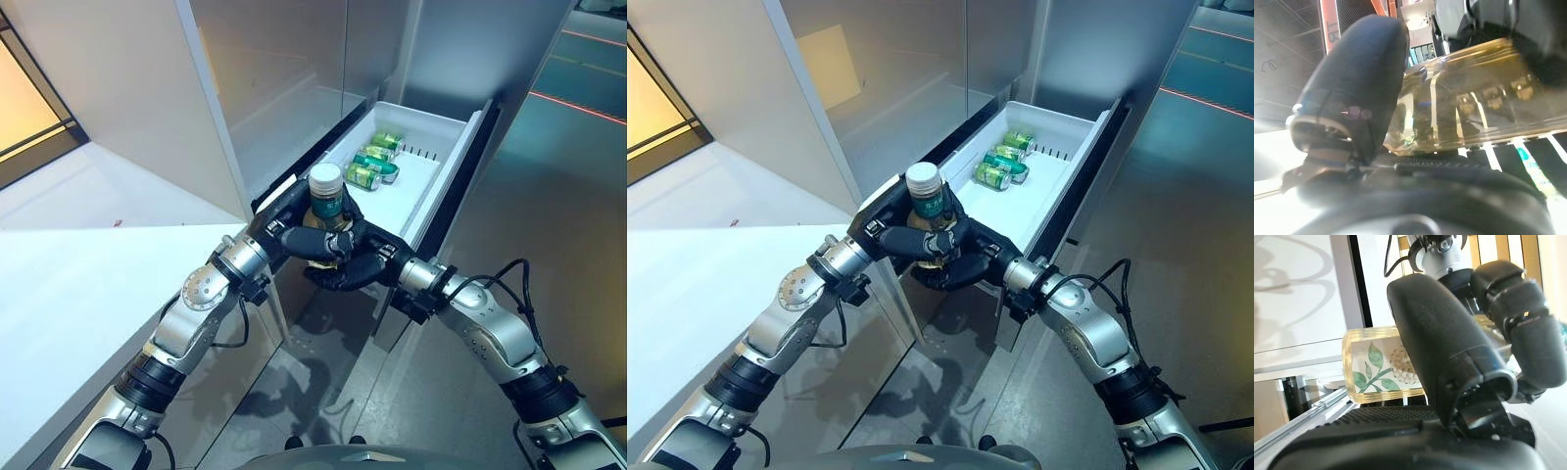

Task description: Put drinks into fridge and close the fridge

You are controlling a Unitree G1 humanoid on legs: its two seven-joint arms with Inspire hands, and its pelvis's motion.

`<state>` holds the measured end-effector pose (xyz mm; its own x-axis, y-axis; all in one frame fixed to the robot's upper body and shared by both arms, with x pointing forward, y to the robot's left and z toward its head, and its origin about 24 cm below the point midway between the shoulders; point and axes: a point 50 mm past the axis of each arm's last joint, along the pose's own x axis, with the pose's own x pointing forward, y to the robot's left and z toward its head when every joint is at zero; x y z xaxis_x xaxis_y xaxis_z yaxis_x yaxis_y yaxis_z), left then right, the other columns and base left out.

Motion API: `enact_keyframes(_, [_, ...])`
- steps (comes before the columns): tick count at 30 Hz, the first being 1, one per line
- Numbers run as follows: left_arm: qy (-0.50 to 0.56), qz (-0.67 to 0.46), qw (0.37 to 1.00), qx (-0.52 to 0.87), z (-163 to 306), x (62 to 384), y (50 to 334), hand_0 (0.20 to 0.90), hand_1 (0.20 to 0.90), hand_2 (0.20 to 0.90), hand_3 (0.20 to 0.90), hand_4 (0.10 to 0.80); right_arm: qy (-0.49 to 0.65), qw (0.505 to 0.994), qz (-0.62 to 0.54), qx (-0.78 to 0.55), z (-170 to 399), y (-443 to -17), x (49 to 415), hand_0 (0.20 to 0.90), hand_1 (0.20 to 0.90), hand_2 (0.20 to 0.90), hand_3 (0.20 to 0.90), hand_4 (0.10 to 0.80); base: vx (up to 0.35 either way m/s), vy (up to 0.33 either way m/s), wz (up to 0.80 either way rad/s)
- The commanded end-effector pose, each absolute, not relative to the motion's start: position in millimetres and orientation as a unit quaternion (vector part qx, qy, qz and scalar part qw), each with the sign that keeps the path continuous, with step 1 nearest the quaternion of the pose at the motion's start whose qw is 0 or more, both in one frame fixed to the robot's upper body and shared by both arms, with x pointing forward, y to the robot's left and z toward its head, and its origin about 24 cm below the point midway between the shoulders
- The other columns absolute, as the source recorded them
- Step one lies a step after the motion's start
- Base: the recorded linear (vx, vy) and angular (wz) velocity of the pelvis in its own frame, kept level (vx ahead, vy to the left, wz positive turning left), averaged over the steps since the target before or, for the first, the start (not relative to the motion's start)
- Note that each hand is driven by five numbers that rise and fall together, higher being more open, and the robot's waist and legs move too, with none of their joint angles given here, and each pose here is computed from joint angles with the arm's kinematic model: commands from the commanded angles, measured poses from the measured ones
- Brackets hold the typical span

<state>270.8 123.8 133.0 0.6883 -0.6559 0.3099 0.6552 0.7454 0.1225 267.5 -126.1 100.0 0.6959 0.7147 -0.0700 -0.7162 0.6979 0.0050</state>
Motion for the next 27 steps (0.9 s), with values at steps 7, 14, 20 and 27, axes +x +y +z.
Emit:
enact_keyframes(7, [-0.338, -0.464, 0.810, -0.121, 207, 260, 77, 0.361, 0.361, 0.361, 0.271, 0.171, -0.181, 0.904, 0.385, 0.045, 183, -101, 274, 0.300, 0.300, 0.300, 0.200, 0.100, 0.000, 0.000, 0.00])
enact_keyframes(14, [-0.337, -0.460, 0.810, -0.136, 204, 258, 74, 0.900, 0.900, 0.900, 0.900, 0.800, -0.228, 0.911, 0.343, 0.012, 205, -110, 280, 0.300, 0.300, 0.300, 0.200, 0.100, 0.000, 0.000, 0.00])
enact_keyframes(20, [-0.411, -0.386, 0.819, -0.106, 214, 252, 86, 0.900, 0.900, 0.900, 0.900, 0.800, -0.277, 0.923, 0.265, -0.022, 227, -128, 287, 0.300, 0.300, 0.300, 0.200, 0.100, 0.000, 0.000, 0.00])
enact_keyframes(27, [-0.476, -0.307, 0.822, -0.052, 229, 245, 106, 0.900, 0.900, 0.900, 0.900, 0.800, -0.322, 0.932, 0.145, -0.088, 259, -159, 299, 0.300, 0.300, 0.300, 0.200, 0.100, 0.023, -0.007, 0.07])
